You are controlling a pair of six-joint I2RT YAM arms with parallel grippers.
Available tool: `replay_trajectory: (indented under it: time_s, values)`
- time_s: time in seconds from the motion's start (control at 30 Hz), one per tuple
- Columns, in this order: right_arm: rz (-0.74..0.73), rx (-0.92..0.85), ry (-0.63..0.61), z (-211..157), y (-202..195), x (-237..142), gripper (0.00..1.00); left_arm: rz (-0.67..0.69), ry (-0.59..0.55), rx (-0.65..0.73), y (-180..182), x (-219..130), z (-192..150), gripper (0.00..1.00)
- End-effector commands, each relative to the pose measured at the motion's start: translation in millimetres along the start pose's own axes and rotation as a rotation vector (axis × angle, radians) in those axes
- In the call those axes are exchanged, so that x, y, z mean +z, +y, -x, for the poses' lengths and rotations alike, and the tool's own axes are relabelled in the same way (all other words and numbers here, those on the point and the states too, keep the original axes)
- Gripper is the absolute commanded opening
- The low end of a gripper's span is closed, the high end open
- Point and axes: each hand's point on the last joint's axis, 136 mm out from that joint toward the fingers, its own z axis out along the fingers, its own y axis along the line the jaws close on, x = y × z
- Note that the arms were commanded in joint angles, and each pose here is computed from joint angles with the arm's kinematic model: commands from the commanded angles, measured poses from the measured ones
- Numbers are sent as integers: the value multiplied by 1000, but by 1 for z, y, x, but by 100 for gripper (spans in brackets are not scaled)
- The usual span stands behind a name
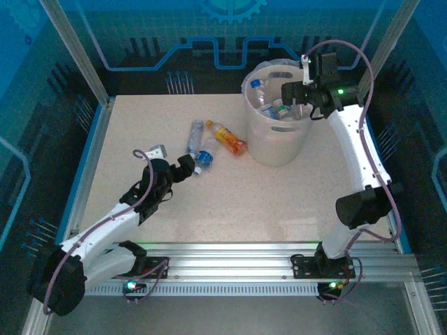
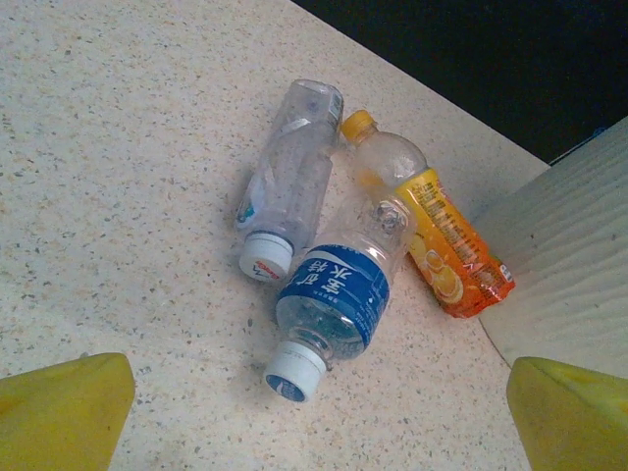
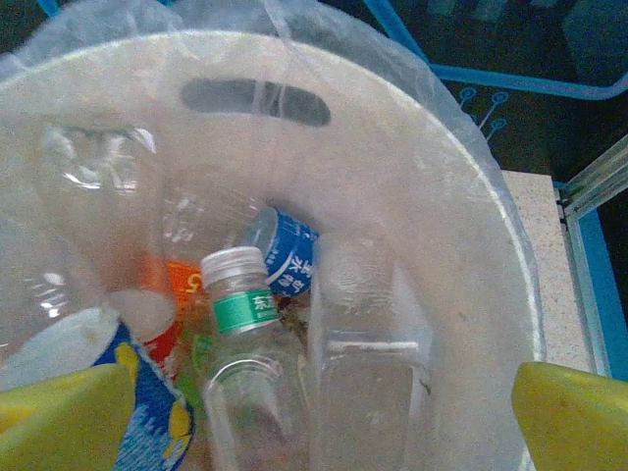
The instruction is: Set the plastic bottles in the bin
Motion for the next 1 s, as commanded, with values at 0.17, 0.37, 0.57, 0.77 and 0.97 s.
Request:
replay_trajectory:
  time_s: [0.17, 0.37, 0.57, 0.77, 0.97]
  values:
    - [106, 17, -72, 7, 32, -62, 100, -37, 72, 88, -20, 10, 2, 99]
    - [123, 44, -74, -7, 43, -77, 100, -15, 164, 229, -31, 32, -1, 99]
    - [129, 106, -76, -22, 41, -85, 100, 40, 284, 305, -35, 75, 11, 99]
    - [129, 113, -83, -35, 39, -94, 100, 120, 359, 319, -22, 123, 23, 94]
    - [119, 109, -85, -42, 36, -98, 100, 148, 437, 297, -10, 161, 19, 89]
